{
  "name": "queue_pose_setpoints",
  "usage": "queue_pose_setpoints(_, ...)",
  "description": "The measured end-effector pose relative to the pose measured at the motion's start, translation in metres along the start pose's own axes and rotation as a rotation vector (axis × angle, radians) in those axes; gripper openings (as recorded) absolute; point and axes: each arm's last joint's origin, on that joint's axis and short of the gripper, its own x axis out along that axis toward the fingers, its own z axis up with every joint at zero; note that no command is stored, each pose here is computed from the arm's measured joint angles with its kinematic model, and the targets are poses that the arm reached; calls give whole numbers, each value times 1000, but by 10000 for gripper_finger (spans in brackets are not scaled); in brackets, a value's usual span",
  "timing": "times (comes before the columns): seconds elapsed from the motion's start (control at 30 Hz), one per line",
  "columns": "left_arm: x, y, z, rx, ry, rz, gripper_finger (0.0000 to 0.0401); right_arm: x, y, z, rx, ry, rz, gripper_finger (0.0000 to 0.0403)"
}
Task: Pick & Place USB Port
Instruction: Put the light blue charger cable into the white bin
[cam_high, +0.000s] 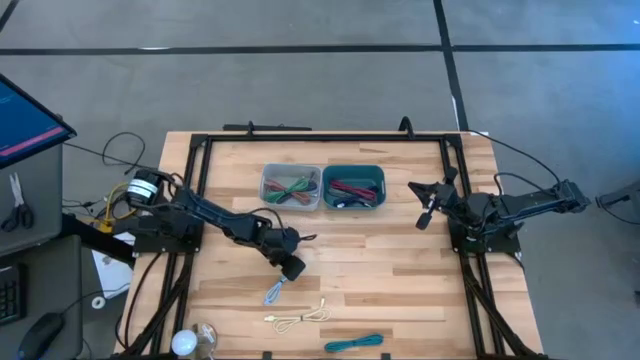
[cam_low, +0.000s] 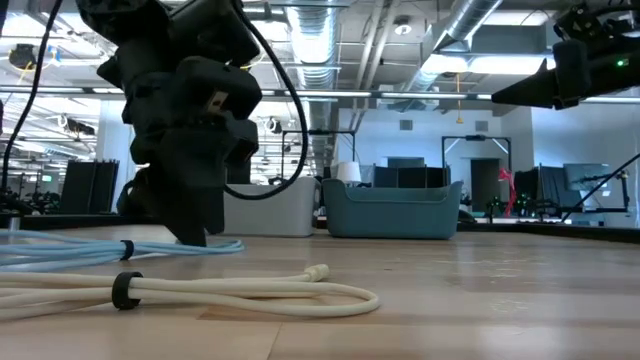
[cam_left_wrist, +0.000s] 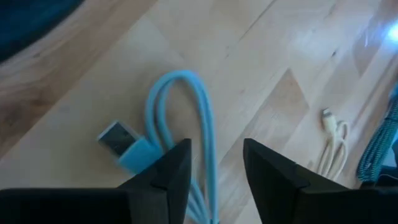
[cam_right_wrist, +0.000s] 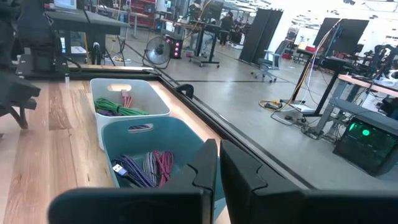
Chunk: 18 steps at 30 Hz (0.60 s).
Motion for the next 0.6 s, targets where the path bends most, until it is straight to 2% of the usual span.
queue_pose_setpoints(0.27, 7, 0, 1, 19, 3, -10, 170, 0, 0, 0, 1, -1, 0, 13)
queue_pose_setpoints(0.6, 9, 1, 2, 19, -3, -6, 149, 0, 0, 0, 1, -1, 0, 13)
